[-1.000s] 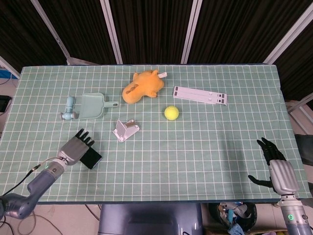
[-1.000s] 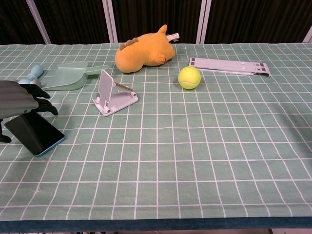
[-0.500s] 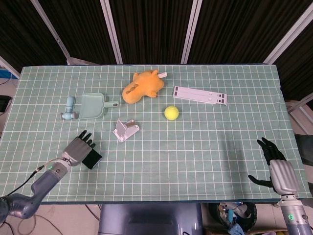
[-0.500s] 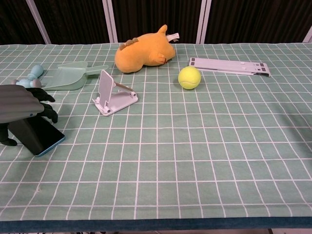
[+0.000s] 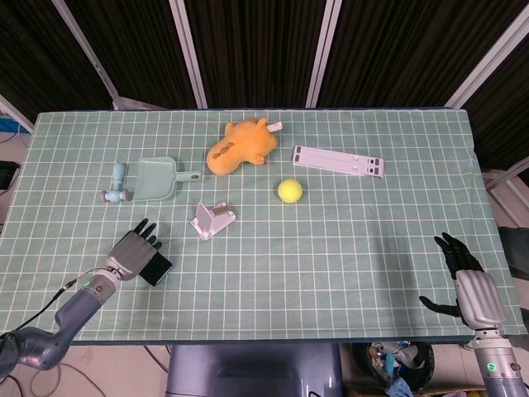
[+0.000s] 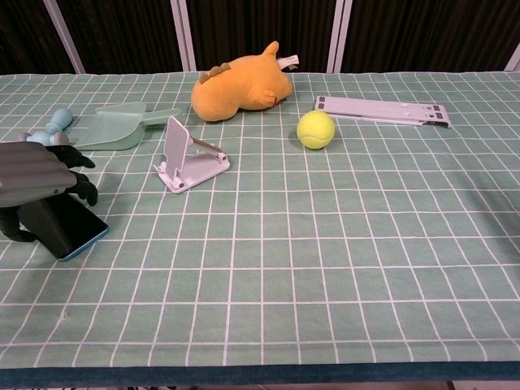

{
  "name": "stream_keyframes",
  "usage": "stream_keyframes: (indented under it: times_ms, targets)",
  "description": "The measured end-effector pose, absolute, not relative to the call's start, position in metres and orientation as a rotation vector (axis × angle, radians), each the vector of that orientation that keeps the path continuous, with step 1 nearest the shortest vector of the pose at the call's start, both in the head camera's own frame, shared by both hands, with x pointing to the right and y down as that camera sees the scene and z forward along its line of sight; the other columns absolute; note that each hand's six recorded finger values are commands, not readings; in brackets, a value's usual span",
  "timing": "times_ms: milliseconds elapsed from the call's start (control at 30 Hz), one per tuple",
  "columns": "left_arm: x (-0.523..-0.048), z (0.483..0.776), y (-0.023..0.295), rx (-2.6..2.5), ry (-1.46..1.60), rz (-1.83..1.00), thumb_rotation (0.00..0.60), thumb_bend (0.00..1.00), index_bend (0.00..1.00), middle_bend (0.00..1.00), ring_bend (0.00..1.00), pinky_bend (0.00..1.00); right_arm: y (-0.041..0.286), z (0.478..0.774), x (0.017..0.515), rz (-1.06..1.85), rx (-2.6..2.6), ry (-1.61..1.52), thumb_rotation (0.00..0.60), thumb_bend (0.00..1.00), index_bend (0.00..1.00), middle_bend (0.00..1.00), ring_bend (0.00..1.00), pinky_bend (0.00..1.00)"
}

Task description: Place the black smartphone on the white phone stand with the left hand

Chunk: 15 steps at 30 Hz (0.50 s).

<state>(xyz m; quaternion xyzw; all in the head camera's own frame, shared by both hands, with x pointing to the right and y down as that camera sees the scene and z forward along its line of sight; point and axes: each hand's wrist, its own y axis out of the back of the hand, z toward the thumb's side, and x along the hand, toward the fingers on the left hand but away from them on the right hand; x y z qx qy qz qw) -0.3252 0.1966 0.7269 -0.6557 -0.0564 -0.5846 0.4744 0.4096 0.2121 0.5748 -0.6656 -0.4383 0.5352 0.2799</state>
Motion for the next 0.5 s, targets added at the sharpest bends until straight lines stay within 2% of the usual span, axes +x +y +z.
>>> stream_keyframes:
  times_ms: [233,500]
  targets:
    - [-0.3264,0.7288,0.1990,-1.614,-0.125,-1.434,0.600,0.22,0.41,0.43,0.03,0.00,0.2123,0.5745,0.4097,1.434,-1.786,-1.180,0.600,0.16,0.00,0.00,0.00,0.19]
    - [-0.3286,0.7283,0.1999,-1.629,-0.092,-1.429,0.600,0.32,0.49,0.51,0.08,0.01,0.2128,0.5742,0.4094,1.433,-1.785,-1.182,0.600,0.16,0.00,0.00,0.00,0.19]
